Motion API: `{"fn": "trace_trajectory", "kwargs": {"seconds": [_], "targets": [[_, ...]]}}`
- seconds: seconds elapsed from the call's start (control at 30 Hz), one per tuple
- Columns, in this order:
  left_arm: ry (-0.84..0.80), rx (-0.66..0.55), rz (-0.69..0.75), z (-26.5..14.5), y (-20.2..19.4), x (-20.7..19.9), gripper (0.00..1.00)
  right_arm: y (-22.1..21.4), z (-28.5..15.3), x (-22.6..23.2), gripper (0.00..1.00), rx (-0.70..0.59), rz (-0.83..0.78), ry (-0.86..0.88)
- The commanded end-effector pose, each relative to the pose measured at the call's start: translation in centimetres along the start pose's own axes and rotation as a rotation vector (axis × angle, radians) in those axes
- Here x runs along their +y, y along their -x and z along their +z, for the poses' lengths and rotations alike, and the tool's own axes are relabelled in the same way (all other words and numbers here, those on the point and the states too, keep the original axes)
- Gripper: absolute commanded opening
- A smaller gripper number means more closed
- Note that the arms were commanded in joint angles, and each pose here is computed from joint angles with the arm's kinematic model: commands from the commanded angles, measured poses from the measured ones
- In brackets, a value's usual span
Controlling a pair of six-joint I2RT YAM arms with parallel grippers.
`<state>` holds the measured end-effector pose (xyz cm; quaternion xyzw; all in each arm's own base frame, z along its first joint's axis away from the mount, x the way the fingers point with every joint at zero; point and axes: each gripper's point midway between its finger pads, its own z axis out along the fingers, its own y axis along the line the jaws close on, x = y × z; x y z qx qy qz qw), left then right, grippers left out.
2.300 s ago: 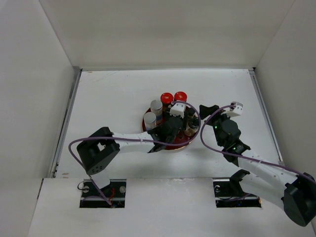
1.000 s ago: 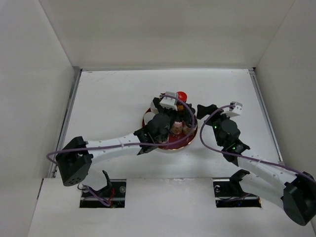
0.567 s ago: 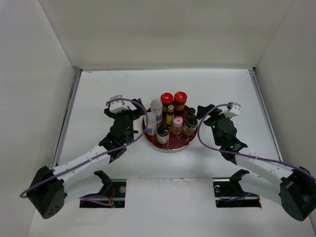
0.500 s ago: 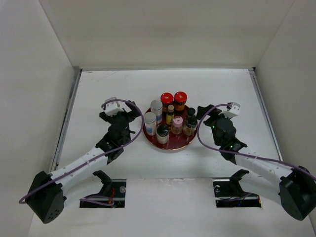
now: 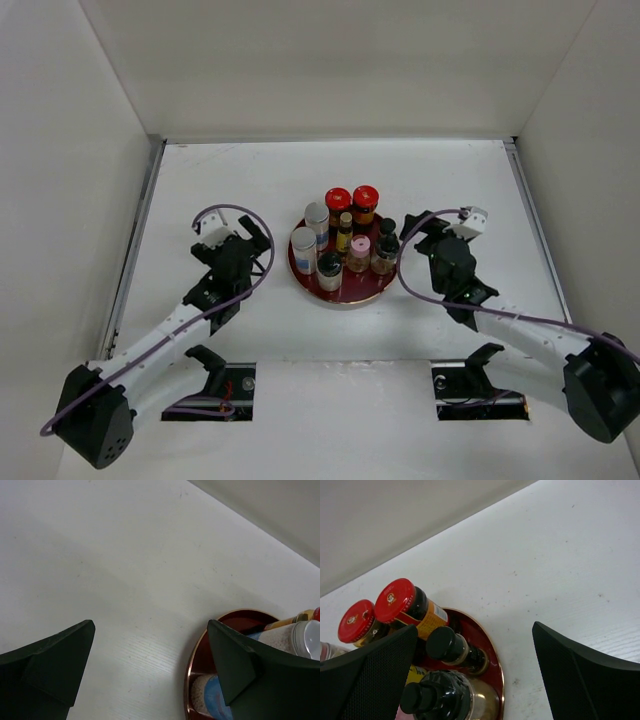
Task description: Organize the condiment bottles
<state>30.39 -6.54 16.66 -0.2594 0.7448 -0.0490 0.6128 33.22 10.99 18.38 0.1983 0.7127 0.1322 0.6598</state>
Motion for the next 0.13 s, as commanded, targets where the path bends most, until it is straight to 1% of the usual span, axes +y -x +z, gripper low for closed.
{"fn": "trace_trajectory", "kwargs": {"seconds": [0.0, 0.1], "targets": [[-0.060, 0.002, -0.036, -0.45, 1.01, -2.31, 1.00, 2.58, 0.45, 1.21, 1.00, -0.062, 0.010, 0.006], [-0.079, 0.006, -0.009, -0.56, 0.96, -3.06, 1.00, 3.19, 0.22, 1.36, 1.00, -0.072, 0.016, 0.012]]}}
